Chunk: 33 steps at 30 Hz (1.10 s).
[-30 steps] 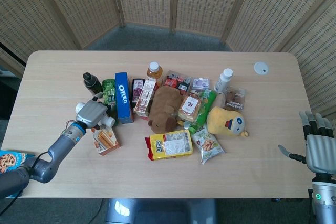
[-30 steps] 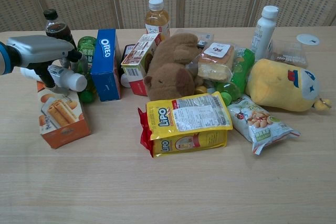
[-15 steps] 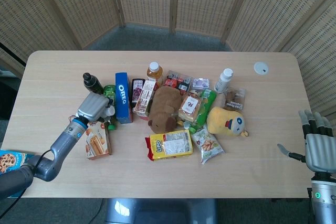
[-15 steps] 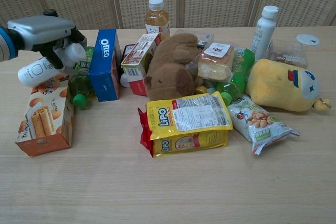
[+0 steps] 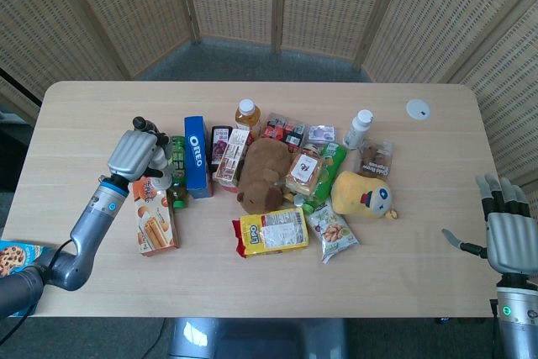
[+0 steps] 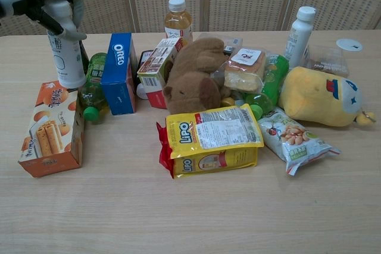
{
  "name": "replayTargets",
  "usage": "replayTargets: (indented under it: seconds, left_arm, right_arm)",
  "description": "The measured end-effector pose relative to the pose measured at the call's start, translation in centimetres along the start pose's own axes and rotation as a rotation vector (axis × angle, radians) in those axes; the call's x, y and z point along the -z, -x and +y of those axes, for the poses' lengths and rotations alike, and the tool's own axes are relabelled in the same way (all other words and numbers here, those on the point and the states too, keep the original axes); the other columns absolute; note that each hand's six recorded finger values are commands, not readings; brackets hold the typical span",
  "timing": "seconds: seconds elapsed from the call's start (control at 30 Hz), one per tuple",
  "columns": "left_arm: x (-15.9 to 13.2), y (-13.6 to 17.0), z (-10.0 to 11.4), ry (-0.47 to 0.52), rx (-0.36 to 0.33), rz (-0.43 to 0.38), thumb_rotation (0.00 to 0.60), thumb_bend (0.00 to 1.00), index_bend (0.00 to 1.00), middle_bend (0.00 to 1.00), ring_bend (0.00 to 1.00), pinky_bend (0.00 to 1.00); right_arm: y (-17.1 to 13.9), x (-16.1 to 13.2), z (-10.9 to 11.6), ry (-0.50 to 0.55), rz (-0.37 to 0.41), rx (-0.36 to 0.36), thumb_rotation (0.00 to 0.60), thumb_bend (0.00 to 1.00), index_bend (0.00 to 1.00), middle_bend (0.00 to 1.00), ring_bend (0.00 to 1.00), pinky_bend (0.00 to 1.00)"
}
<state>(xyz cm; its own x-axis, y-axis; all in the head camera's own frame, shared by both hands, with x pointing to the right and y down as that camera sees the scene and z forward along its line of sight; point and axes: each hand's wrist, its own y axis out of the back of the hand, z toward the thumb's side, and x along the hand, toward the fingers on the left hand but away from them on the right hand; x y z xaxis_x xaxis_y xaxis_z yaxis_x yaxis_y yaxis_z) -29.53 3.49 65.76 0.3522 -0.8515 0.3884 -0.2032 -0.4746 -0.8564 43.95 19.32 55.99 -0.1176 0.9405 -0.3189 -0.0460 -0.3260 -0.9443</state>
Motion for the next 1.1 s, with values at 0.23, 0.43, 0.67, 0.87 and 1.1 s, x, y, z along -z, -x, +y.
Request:
replayTargets:
  seconds: [0.23,0.43,0.67,0.87,1.1]
  left_arm:
    - [-0.4,0.3,3.0,0.033,-0.092,-0.022,0.600,0.39,1.00,1.00,1.00,0.87]
    - [-1.0,0.4,6.3,0.038,-0.160,-0.045,0.600,0.39,1.00,1.00,1.00,0.88]
    - [-1.7,0.9,11.3,0.054,-0.247,-0.055,0.600,0.39,1.00,1.00,1.00,0.88]
    - [-2.3,1.7,15.7,0.071,-0.323,-0.058,0.600,0.39,1.00,1.00,1.00,0.88]
    - [-3.3,2.4,19.1,0.077,-0.380,-0.066,0.600,0.38,1.00,1.00,1.00,0.88]
  right_arm:
    - [0.0,-0.1,0.1,0.002,0.004,0.004,0.352,0.00,0.00,0.01,0.00,0.00]
    - [0.1,-0.2,0.1,0.008,0.009,0.003,0.347,0.00,0.00,0.01,0.00,0.00]
    - [0.1,-0.3,-0.2,0.018,0.014,0.000,0.348,0.00,0.00,0.01,0.00,0.00]
    - [-0.1,-0.2,-0.3,0.030,0.012,0.004,0.348,0.00,0.00,0.01,0.00,0.00]
    - [-0.6,0.2,-0.1,0.038,0.002,0.013,0.353,0.00,0.00,0.01,0.00,0.00]
